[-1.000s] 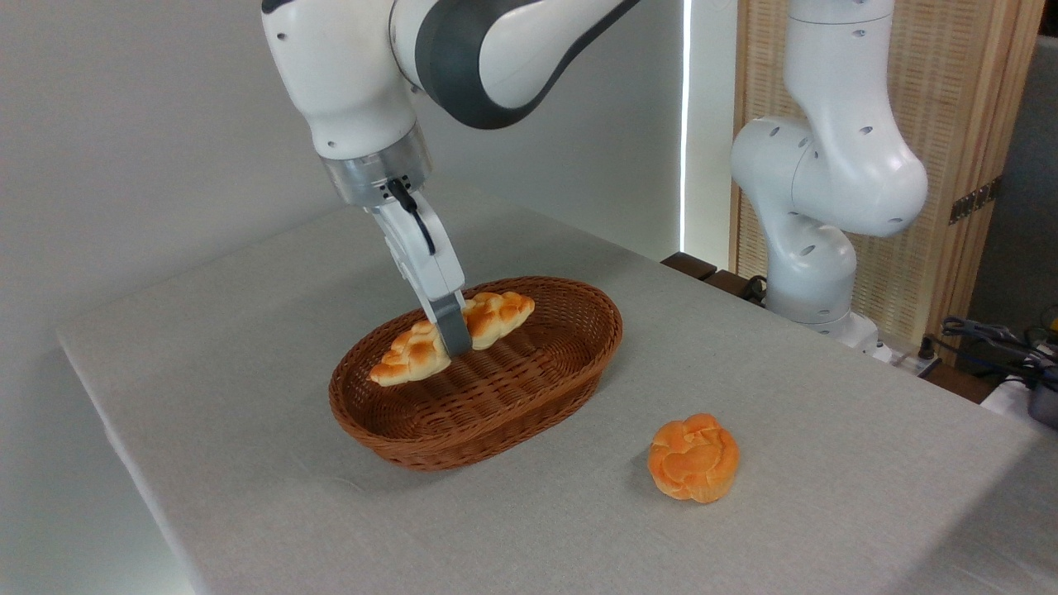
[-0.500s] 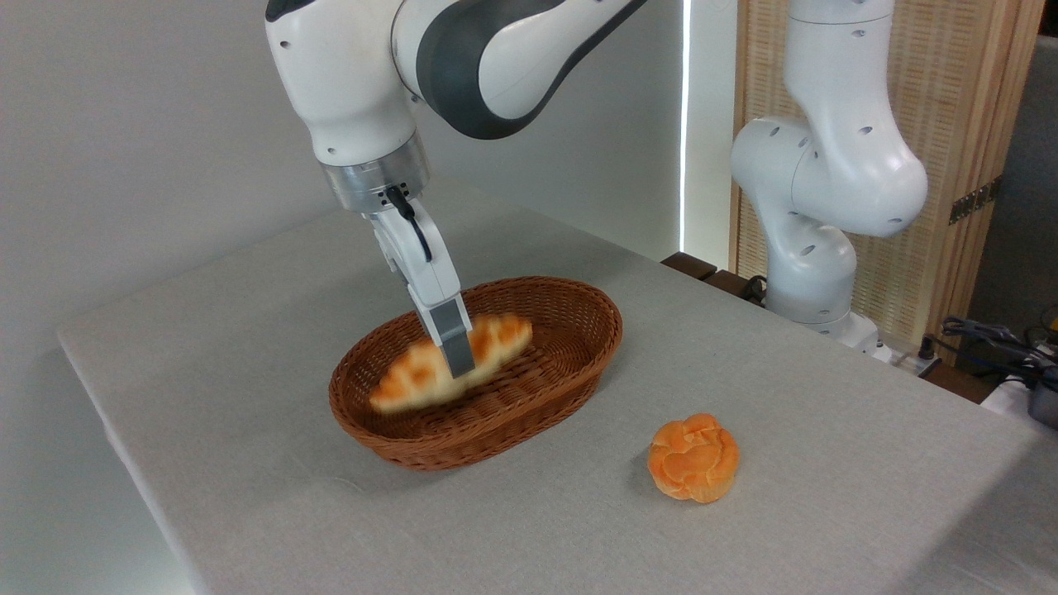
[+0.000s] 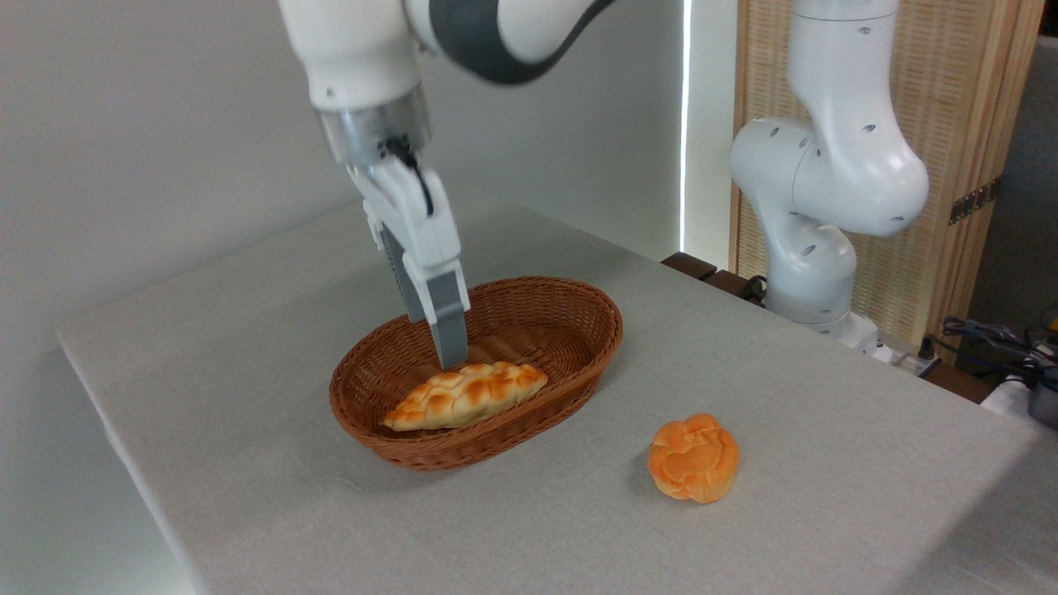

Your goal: Put bread into the basket

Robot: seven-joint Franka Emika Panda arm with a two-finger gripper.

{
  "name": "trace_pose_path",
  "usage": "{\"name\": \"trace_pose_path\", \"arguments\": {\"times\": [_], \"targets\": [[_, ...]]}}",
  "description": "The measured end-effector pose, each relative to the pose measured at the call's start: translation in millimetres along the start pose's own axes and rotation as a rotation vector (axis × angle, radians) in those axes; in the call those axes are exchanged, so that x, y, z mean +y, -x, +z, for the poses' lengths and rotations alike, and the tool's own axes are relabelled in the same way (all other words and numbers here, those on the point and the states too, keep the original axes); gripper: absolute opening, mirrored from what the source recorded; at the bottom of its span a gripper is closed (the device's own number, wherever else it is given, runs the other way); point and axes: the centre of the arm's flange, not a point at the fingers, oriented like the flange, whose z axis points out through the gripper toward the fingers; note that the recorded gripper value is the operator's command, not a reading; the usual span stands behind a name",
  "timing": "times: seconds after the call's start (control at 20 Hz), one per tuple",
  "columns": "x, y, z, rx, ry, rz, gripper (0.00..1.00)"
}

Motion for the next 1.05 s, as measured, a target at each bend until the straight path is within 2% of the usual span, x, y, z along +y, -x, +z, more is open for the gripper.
{"name": "trace_pose_path", "arguments": {"times": [0.15, 0.35, 0.8, 1.05], "targets": [[-19.0, 33.8, -44.7, 0.038, -0.056, -0.081, 1.00], [-31.5, 59.4, -75.7, 0.068, -0.062, -0.192, 1.00], [-34.9, 54.9, -68.7, 0.042, -0.016, -0.201, 1.00], [-37.7, 51.7, -69.3, 0.039, -0.012, -0.199, 1.00]]}}
